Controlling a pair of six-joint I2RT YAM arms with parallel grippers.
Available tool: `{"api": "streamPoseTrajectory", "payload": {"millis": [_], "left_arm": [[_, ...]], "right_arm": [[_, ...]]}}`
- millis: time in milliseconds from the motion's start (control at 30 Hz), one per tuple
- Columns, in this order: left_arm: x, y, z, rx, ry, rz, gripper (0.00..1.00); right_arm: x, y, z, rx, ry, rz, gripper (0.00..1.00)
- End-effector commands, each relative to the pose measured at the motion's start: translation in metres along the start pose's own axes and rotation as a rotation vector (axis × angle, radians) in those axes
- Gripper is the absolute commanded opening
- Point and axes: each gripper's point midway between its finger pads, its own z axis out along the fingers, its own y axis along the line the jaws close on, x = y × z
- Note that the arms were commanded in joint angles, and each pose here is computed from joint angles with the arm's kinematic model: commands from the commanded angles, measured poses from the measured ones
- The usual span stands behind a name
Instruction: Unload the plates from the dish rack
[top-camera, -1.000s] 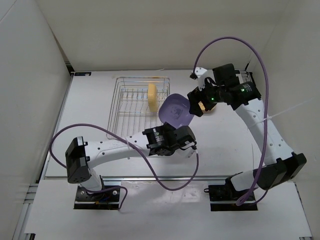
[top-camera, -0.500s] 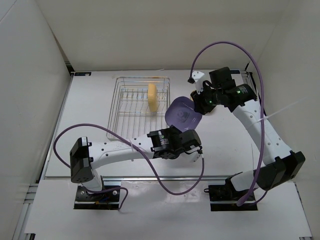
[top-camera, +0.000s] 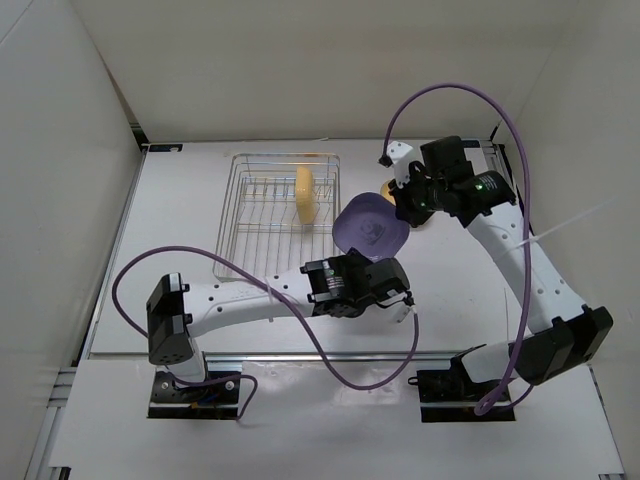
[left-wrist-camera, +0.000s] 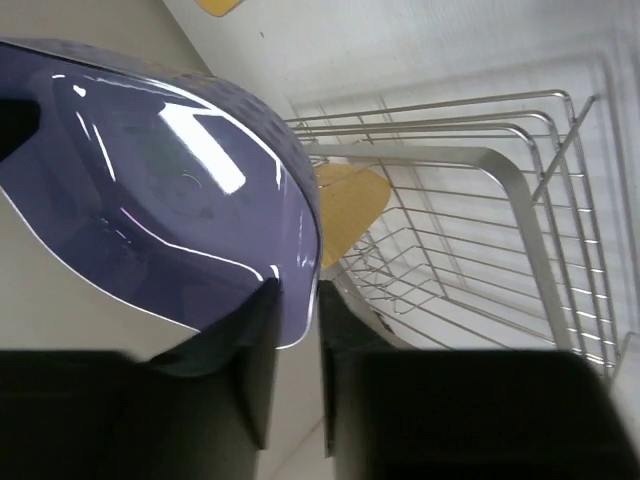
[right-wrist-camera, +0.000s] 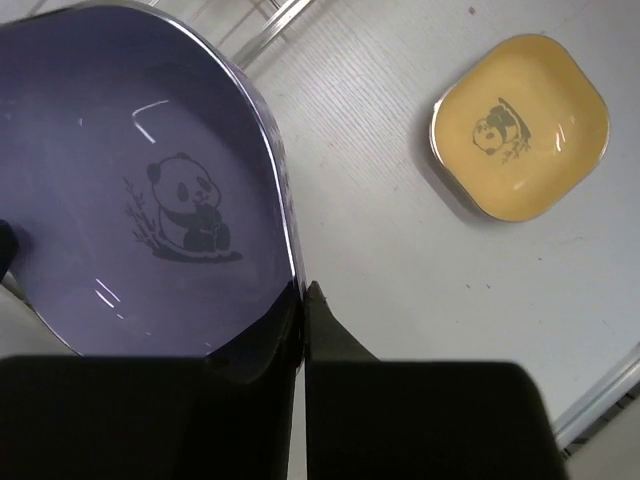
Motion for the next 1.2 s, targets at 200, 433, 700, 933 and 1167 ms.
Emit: {"api": "streamPoseTrajectory", "payload": {"millis": [200, 433, 700, 933, 1167], "left_arm": [[0.015, 0.022, -0.011, -0.068, 0.025, -0.158, 0.88], [0.085, 0.072, -0.021, -0.195, 0.102, -0.417, 1.00], [0.218, 0.135, -0.027, -0.372, 0.193, -1.094, 1.00], [0.264, 0.115, -0.022, -0.298, 0.018, -1.511, 1.00], [0.277, 0.118, -0.025, -0.206, -0.134, -1.642, 1.00]], "right_arm": [[-0.010, -0.073, 0.001, 0.278, -0.079, 0.287, 0.01], [0.011, -0.154, 0.030, 0.408, -0.071, 0.538, 0.01], [0.033, -0.203, 0.085, 0.311, -0.030, 0.749, 0.01], [0.040, -0.219, 0.116, 0.270, -0.026, 0.837, 0.01], [0.052, -0.221, 0.139, 0.251, 0.007, 0.888, 0.01]]}}
